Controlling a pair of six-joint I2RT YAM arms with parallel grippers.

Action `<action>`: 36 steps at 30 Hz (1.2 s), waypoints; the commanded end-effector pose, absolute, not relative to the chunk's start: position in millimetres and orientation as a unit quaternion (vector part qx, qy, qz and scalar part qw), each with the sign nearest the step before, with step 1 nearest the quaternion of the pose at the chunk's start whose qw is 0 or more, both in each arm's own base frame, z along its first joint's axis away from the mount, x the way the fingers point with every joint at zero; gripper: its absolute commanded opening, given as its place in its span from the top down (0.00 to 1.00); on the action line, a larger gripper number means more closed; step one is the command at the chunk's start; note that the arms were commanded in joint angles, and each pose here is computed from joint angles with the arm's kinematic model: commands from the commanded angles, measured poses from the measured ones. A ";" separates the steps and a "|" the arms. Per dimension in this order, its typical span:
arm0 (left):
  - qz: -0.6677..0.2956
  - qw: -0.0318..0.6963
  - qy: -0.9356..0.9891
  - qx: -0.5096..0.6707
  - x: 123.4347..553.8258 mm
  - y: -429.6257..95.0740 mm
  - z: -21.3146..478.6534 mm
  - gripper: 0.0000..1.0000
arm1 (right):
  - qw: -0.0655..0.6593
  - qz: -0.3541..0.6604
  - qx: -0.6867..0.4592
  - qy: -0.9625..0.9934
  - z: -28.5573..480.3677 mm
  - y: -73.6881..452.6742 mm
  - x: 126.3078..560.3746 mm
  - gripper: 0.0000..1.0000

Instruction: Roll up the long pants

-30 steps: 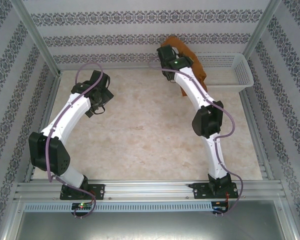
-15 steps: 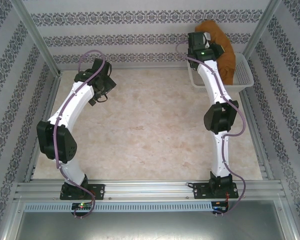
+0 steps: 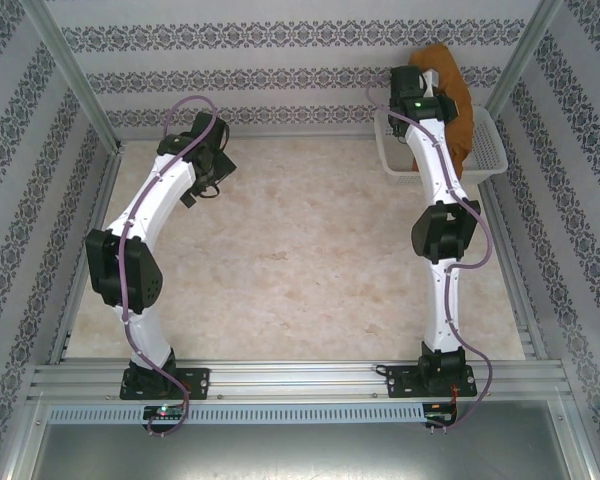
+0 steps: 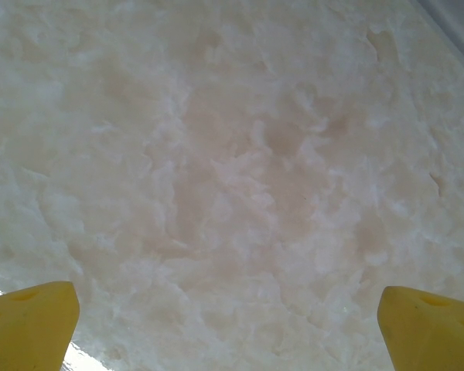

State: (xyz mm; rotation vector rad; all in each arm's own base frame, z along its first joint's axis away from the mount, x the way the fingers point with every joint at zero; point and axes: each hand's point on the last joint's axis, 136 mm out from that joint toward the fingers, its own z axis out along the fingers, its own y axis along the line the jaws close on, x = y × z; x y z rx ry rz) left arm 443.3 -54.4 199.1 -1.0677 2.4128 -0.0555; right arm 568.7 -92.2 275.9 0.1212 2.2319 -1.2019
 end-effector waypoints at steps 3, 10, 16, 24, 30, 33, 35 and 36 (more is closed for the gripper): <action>0.005 0.244 0.891 -0.384 443.2 -44.8 203.0 0.01 | 0.375 -0.324 0.216 0.841 291.0 -99.4 551.4 1.00; 0.007 0.241 0.891 -0.384 440.6 -44.3 200.5 0.01 | 0.384 -0.075 0.331 0.859 258.8 -84.8 559.7 1.00; 0.008 0.244 0.892 -0.380 439.0 -43.3 202.9 0.01 | 0.400 0.020 0.394 0.827 260.4 -90.8 569.3 1.00; 0.005 0.246 0.894 -0.374 441.0 -44.4 203.6 0.01 | 0.438 0.115 0.448 0.771 286.3 -100.6 587.8 1.00; 0.003 0.247 0.895 -0.370 441.4 -44.9 204.2 0.01 | 0.485 0.137 0.473 0.723 311.0 -109.2 599.5 1.00; 0.004 0.249 0.897 -0.366 441.5 -44.2 205.8 0.01 | 0.512 0.137 0.483 0.697 326.3 -116.1 606.6 1.00; 0.003 0.252 0.896 -0.365 442.1 -43.7 207.4 0.01 | 0.527 0.135 0.490 0.682 333.1 -121.6 611.5 1.00; 0.003 0.253 0.896 -0.365 442.0 -43.1 208.4 0.01 | 0.535 0.138 0.493 0.672 338.3 -123.7 614.3 1.00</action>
